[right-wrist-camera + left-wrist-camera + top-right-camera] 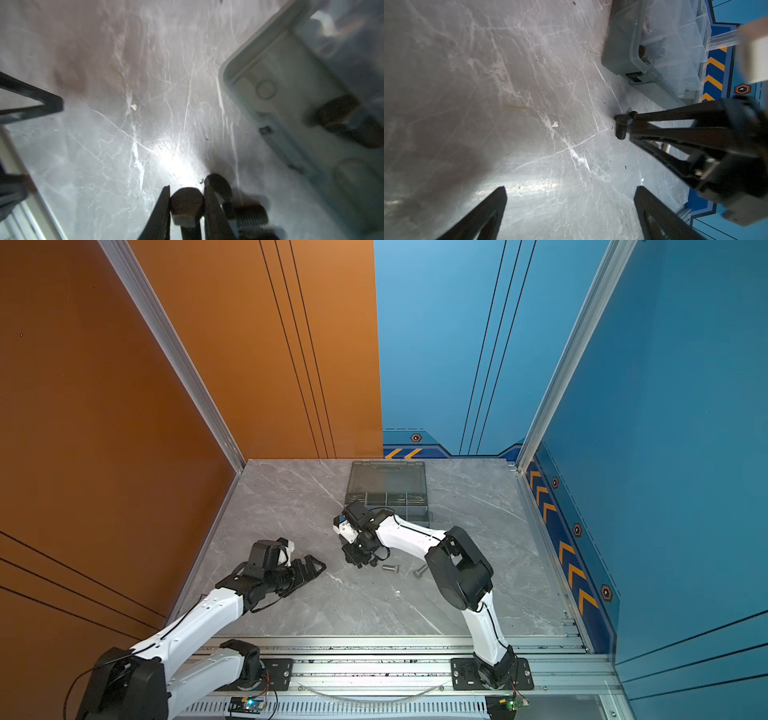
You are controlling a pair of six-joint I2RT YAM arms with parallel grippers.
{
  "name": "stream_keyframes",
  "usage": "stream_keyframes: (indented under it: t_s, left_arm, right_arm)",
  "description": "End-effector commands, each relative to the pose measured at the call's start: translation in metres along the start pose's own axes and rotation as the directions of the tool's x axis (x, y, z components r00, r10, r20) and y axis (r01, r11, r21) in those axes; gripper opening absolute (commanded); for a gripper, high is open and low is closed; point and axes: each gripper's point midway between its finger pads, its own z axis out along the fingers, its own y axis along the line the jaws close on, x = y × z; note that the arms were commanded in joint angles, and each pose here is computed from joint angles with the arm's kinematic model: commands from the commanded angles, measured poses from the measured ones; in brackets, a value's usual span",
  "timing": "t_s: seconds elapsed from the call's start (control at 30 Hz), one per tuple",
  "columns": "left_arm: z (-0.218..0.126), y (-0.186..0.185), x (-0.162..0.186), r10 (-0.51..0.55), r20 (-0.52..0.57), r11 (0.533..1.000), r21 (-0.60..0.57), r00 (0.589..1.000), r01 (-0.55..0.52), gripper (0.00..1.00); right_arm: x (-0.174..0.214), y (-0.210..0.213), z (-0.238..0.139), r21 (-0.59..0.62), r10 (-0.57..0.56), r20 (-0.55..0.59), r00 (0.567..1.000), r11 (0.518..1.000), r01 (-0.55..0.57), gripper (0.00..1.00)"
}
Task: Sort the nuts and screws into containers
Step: 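Lift the black hex bolt with the right gripper over the organizer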
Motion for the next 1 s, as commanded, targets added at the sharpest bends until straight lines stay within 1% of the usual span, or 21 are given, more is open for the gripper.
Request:
stream_keyframes:
  t_s: [0.0, 0.13, 0.23, 0.27, 0.37, 0.7, 0.73, 0.77, 0.97]
  left_arm:
    - [-0.003, -0.006, -0.006, 0.012, 0.014, 1.0, 0.015, 1.0, -0.012, 0.98]
    - [-0.002, -0.006, -0.005, 0.011, 0.01, 1.0, 0.016, 1.0, -0.011, 0.98]
    - [-0.002, -0.006, -0.004, 0.01, 0.009, 1.0, 0.016, 1.0, -0.01, 0.98]
    - [-0.002, -0.006, -0.004, 0.01, 0.008, 1.0, 0.015, 1.0, -0.01, 0.98]
    - [-0.002, -0.006, -0.004, 0.01, 0.009, 1.0, 0.016, 1.0, -0.01, 0.98]
    - [-0.003, -0.006, -0.005, 0.007, 0.01, 1.0, 0.013, 1.0, -0.008, 0.98]
    - [-0.003, -0.006, -0.005, 0.008, 0.013, 1.0, 0.013, 1.0, -0.008, 0.98]
    - [-0.003, -0.006, -0.005, 0.008, 0.012, 1.0, 0.013, 1.0, -0.008, 0.98]
    - [-0.002, -0.007, -0.006, 0.007, 0.012, 1.0, 0.013, 1.0, -0.007, 0.98]
  right_arm:
    - [-0.029, -0.001, -0.033, -0.014, -0.029, 0.101, 0.994, 0.999, 0.03, 0.0]
    - [-0.037, -0.026, -0.041, 0.054, -0.021, 0.112, 0.993, 0.998, 0.015, 0.0]
    - [-0.041, -0.034, -0.041, 0.096, -0.031, 0.108, 0.994, 0.995, 0.02, 0.0]
    - [-0.042, -0.052, -0.044, 0.119, -0.005, 0.114, 0.993, 0.993, -0.008, 0.0]
    - [-0.043, -0.064, -0.041, 0.146, 0.003, 0.108, 0.994, 0.989, -0.019, 0.0]
    - [-0.038, -0.089, -0.033, 0.22, 0.027, 0.089, 0.996, 0.975, -0.046, 0.0]
    - [-0.031, -0.095, -0.024, 0.223, 0.039, 0.066, 0.997, 0.973, -0.053, 0.0]
    - [-0.029, -0.097, -0.021, 0.224, 0.043, 0.061, 0.997, 0.973, -0.056, 0.0]
    - [-0.026, -0.106, -0.019, 0.239, 0.055, 0.053, 0.997, 0.969, -0.066, 0.0]
